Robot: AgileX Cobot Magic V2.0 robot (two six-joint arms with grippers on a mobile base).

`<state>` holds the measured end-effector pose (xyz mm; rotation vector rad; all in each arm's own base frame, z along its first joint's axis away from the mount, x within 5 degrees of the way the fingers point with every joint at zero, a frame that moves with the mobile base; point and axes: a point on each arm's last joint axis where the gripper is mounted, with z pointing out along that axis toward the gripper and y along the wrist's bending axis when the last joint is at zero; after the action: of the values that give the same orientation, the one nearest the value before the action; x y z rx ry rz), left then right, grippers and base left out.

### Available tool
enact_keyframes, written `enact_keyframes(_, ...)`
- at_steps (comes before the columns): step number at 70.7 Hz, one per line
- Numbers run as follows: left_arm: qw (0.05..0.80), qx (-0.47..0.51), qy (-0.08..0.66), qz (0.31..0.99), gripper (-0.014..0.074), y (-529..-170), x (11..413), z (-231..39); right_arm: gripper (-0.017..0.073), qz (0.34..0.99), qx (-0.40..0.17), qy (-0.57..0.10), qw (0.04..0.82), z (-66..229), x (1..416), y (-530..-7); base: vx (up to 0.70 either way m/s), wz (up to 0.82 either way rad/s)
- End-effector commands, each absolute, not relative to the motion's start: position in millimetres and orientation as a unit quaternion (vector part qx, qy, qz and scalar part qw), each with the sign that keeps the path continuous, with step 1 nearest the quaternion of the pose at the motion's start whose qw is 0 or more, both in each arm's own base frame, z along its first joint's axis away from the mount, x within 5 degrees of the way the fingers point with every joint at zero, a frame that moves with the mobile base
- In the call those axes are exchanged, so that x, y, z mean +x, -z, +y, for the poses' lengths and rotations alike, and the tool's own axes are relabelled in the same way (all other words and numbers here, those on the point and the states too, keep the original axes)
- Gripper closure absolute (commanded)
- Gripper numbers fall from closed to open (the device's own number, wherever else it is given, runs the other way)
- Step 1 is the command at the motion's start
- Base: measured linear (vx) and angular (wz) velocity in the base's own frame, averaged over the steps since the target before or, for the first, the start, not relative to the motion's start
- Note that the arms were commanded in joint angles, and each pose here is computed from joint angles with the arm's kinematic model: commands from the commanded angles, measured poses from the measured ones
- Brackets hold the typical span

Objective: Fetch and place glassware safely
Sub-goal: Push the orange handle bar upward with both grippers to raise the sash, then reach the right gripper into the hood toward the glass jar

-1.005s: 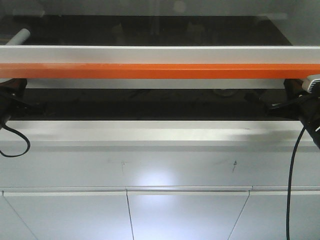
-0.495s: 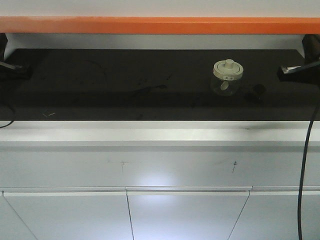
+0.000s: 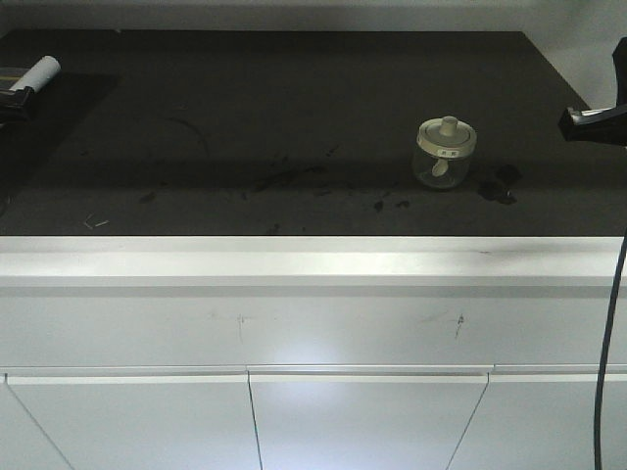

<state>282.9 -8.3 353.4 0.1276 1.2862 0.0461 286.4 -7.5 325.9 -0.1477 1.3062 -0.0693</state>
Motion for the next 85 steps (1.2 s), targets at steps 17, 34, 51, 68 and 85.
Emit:
enact_keyframes(17, 0.817, 0.054, -0.021, 0.574, 0.0601, -385.2, 261.7, -8.7, 0.056, 0.583, -0.052, 0.022, 0.811, -8.4, 269.0, -356.6, 0.0, 0.0)
enact_keyframes(34, 0.787, 0.046, -0.022, 0.614, 0.0601, -399.5, 228.0, -6.2, 0.056, 0.616, -0.055, 0.03, 0.785, -7.2, 244.4, -370.3, 0.0, 0.0)
enact_keyframes(51, 0.77, 0.028, -0.01, 0.637, 0.0601, -408.1, 190.0, -4.2, 0.056, 0.614, -0.058, 0.009, 0.787, -1.9, 210.6, -382.0, 0.0, 0.0)
enact_keyframes(68, 0.772, 0.028, -0.01, 0.635, 0.0601, -372.1, 142.7, -3.5, 0.056, 0.607, -0.069, -0.006, 0.792, 4.2, 173.7, -368.2, 0.0, 0.0)
enact_keyframes(85, 0.765, 0.027, -0.012, 0.643, 0.0601, -323.7, 99.7, -2.6, 0.056, 0.599, -0.073, -0.005, 0.797, 6.5, 147.3, -354.2, 0.0, 0.0)
